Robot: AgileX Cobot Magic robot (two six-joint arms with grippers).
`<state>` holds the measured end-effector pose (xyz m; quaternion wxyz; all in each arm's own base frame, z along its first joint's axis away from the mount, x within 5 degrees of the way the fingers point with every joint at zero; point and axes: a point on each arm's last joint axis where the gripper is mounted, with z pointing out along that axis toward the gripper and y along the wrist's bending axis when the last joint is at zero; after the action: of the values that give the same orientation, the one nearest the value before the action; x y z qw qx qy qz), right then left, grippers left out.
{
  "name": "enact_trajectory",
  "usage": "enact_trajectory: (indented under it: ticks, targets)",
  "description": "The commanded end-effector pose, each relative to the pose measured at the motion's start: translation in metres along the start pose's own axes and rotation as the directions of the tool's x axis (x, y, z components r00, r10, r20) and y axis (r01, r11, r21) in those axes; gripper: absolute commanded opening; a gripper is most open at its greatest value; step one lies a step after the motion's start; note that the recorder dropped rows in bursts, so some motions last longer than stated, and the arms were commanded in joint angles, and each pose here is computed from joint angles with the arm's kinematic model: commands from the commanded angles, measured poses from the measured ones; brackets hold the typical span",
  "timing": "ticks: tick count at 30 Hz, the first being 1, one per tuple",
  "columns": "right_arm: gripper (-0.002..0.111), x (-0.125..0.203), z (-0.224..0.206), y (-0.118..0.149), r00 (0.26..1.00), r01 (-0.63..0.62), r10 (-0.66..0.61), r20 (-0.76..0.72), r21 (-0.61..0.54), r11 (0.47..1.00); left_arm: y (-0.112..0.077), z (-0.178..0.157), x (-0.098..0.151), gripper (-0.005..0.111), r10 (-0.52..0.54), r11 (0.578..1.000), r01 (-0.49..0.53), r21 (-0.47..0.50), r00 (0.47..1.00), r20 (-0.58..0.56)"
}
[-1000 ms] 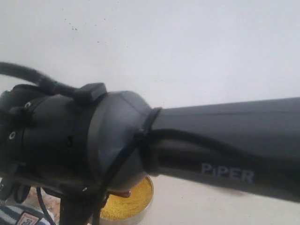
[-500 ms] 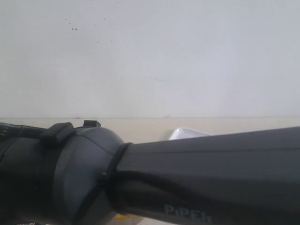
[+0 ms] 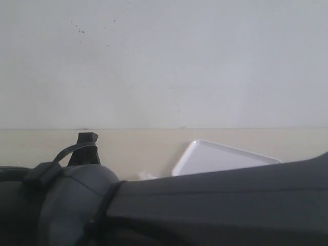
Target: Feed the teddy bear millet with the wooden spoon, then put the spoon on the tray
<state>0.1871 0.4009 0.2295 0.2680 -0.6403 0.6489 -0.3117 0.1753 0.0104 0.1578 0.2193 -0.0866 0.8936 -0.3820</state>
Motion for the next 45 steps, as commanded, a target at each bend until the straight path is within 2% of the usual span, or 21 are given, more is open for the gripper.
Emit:
enact_trajectory:
  ticks: [1,6,13,21,45]
  targets:
    - [0.0,0.005,0.004,0.008,0.999,0.034,-0.034,-0.027,0.01,0.999,-0.002,-0.001,0.0,0.004,-0.005,1.0,0.005,0.017,1.0,0.015]
    - [0.0,0.009,0.01,0.017,0.998,0.046,-0.044,-0.05,0.032,0.998,-0.002,-0.001,0.0,0.004,-0.005,1.0,0.005,0.017,1.0,0.015]
    - [0.0,0.005,0.003,0.015,0.999,0.033,-0.03,-0.023,0.121,0.992,-0.002,-0.001,0.0,0.004,-0.005,1.0,0.005,0.017,1.0,0.015]
    - [0.0,0.0,-0.005,0.017,1.0,0.026,-0.027,0.005,0.165,0.986,-0.002,-0.001,0.0,0.004,-0.005,1.0,0.005,0.017,1.0,0.015]
    - [0.0,-0.001,-0.007,0.017,1.0,0.024,-0.027,0.014,0.185,0.982,-0.002,-0.001,0.0,0.004,-0.005,1.0,0.005,0.017,1.0,0.015]
